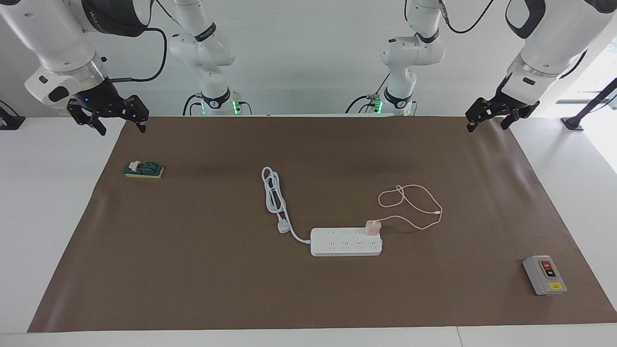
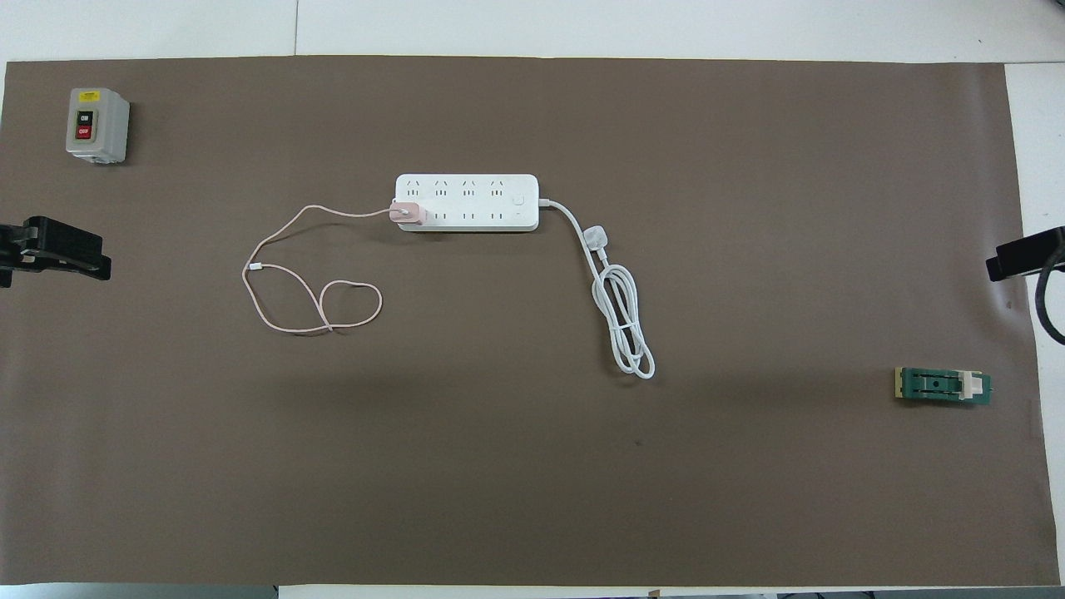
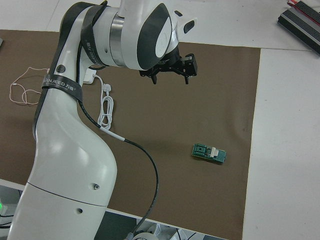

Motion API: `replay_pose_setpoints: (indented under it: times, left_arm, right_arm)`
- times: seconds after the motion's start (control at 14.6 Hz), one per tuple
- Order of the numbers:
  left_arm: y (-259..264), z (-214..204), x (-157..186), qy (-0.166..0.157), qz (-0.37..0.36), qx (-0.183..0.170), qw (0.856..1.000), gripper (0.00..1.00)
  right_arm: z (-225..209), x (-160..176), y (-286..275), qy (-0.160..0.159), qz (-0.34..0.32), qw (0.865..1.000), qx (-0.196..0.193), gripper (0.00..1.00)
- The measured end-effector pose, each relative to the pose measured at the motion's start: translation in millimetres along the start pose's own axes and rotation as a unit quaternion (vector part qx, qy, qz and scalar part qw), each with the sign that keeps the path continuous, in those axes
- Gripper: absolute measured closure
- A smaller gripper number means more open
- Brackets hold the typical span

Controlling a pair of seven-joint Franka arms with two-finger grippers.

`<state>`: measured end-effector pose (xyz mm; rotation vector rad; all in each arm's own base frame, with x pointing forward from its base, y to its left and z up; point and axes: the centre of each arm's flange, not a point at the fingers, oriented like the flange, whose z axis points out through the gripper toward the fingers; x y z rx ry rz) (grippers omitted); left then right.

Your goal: Plug charger into power strip

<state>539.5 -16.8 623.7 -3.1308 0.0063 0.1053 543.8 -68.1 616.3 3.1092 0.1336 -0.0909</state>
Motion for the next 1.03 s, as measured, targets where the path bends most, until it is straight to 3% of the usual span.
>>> replay_pose_setpoints:
  times: [1.03]
  left_arm:
    - [7.1,-1.2,-1.5,0.000,-0.004,-0.019,1.000,0.00]
  right_arm:
    - [0.1,-0.2,0.7,0.000,0.001,1.000,0.000,0.00]
